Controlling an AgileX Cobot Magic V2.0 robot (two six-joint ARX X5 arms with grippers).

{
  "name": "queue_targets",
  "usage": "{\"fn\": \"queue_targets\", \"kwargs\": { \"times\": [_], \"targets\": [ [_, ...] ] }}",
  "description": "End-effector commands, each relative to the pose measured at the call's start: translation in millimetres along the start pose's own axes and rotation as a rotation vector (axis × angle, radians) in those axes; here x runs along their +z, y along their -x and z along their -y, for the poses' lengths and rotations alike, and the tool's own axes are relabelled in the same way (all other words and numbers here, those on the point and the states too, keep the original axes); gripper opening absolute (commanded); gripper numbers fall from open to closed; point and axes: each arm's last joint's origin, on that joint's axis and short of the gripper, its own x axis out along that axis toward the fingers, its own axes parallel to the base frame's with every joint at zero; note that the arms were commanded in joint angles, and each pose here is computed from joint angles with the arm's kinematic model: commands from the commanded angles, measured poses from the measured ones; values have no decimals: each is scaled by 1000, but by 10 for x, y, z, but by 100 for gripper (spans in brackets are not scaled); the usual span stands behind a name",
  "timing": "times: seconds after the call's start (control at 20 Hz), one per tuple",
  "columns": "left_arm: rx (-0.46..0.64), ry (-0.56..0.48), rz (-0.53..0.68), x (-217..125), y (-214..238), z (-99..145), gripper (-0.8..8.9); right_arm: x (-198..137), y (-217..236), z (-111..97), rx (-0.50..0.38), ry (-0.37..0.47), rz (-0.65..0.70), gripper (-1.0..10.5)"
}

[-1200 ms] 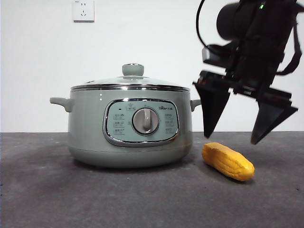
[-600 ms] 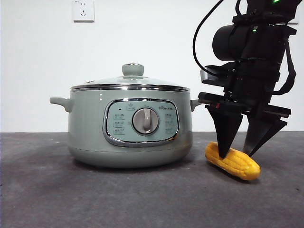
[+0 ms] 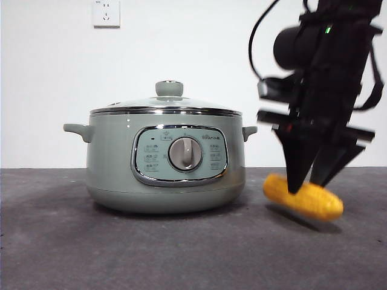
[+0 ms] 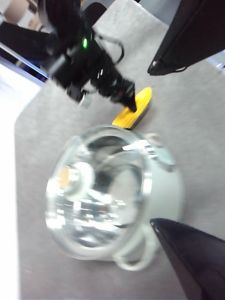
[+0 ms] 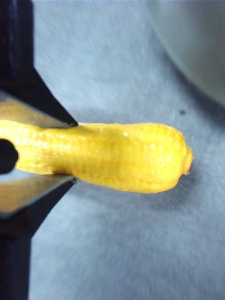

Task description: Pick up the corn,open the lid,put the corn in the pot,close the lid

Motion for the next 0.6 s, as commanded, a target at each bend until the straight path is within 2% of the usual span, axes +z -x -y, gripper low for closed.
{"fn": "queue_targets", "kwargs": {
  "times": [0.05, 0.2, 0.35, 0.6],
  "targets": [
    [-26, -49, 41, 99, -96, -21, 565, -78, 397, -33, -4, 33, 99, -12],
    [-61, -113, 97, 260, -366, -81, 562, -294, 969, -85, -1, 53, 246, -12],
    [-49, -156, 121, 367, -724, -127, 562, -565, 1443, -127, 2, 67, 399, -12],
    [67, -270, 75, 470, -1406, -135, 562, -1013, 1943, -164, 11, 63, 585, -12]
  ]
}}
